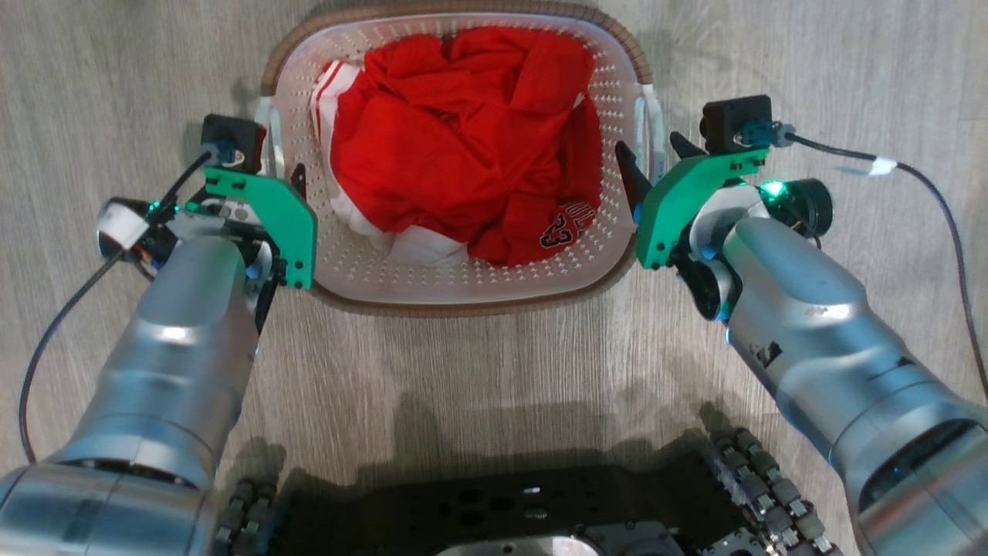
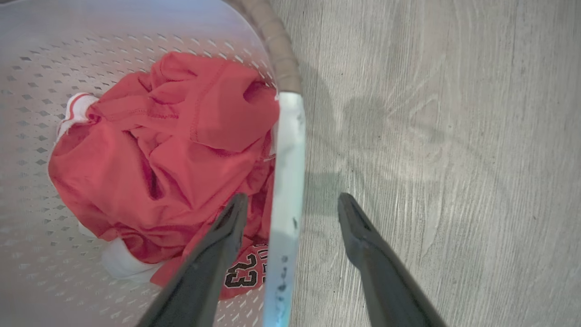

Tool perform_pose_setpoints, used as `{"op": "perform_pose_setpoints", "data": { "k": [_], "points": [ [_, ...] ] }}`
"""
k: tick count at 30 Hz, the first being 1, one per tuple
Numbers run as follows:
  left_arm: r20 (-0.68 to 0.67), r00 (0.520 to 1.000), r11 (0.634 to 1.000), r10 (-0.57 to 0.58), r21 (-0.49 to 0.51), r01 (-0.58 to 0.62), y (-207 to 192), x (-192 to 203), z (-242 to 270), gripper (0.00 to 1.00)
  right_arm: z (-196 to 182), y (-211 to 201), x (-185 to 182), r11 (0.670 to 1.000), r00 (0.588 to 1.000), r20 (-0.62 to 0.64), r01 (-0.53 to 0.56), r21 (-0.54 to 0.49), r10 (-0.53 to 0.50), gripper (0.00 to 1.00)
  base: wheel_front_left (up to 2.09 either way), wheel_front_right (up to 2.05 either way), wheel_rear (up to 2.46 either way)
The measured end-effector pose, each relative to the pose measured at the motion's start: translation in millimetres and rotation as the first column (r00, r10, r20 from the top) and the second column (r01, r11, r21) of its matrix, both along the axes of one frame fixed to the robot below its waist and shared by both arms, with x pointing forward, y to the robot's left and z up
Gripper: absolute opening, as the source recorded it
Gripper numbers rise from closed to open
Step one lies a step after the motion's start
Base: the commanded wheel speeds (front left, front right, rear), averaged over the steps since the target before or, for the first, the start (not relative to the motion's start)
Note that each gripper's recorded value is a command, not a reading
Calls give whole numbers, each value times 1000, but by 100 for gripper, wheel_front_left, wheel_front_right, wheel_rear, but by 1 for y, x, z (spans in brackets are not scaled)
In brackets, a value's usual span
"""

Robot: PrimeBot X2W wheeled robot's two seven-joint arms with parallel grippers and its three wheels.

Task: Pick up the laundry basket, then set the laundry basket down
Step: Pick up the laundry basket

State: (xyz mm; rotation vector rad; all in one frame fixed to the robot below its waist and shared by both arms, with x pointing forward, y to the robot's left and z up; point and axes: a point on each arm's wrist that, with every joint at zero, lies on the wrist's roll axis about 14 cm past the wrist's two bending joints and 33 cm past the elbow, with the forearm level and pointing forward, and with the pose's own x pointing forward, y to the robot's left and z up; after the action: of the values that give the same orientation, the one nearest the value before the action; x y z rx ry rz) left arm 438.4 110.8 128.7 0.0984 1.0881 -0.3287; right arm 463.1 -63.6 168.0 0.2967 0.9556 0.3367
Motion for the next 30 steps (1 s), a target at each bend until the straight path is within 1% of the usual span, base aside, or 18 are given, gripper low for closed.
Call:
{"op": "perform_pose_setpoints", "data": {
  "k": [7,11,14,18,26,27,28,29,30],
  "points": [
    [-39,999,1000,-28,7,28,0,-3,-16,100,-19,1,0,1000,999,-42,-14,-8,14,100,0,0,0],
    [-38,998,999,-42,12,43,-1,7,-26,100,-32,4,3,999,997,-63,-49,-17,48,100,0,0,0],
    [-32,998,999,-50,10,50,-3,15,-32,100,-39,6,10,999,997,-66,-38,-8,38,100,0,0,0],
    [-69,996,998,-64,15,65,-3,6,-42,100,-48,7,5,999,995,-90,-33,-2,33,100,0,0,0],
    [-87,994,997,-68,20,70,-1,1,-46,100,-54,9,-1,999,993,-111,-41,1,41,100,0,0,0],
    [-87,994,997,-67,21,70,-1,1,-46,99,-54,9,1,999,993,-106,-42,2,42,100,0,0,0],
    [-91,994,998,-63,21,66,0,0,-46,69,-53,11,2,999,994,-102,-48,4,48,71,0,0,0],
    [-93,994,998,-60,18,62,-1,0,-46,41,-52,14,4,998,994,-97,-57,7,58,0,0,0,0],
    [-96,993,998,-64,10,66,-2,-1,-46,0,-51,17,5,997,993,-92,-73,12,74,0,0,0,0]
  ]
}}
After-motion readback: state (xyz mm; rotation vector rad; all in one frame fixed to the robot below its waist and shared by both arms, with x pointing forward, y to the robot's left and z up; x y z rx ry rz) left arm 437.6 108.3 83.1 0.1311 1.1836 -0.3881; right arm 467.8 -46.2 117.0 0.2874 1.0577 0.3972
